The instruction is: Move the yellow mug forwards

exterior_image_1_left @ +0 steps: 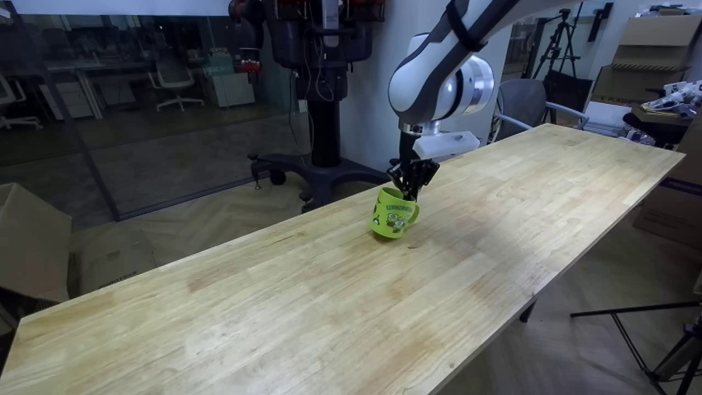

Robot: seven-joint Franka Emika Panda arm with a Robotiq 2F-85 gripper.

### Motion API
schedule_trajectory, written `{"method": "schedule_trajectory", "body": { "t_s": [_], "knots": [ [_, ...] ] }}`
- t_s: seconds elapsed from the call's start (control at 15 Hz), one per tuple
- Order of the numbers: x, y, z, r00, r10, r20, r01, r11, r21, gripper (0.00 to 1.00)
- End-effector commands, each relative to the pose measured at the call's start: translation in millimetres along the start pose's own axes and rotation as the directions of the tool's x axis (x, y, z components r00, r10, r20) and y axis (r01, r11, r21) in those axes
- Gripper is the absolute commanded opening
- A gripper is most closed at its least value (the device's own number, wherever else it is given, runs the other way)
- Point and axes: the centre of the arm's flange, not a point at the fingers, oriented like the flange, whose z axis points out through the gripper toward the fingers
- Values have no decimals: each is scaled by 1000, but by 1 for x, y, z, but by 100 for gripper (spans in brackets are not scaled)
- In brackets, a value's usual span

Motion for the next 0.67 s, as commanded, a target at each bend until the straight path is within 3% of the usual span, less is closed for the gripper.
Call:
{"method": "schedule_trajectory", "body": {
  "t_s": [0.0,0.33,0.6],
  "knots": [
    [-2,-15,-15,1000,-22,-5,22,1000,-7,3],
    [-7,-34,-26,997,-79,1,79,997,-16,2],
    [-31,-35,-36,987,-134,86,138,990,-39,2]
  ]
}}
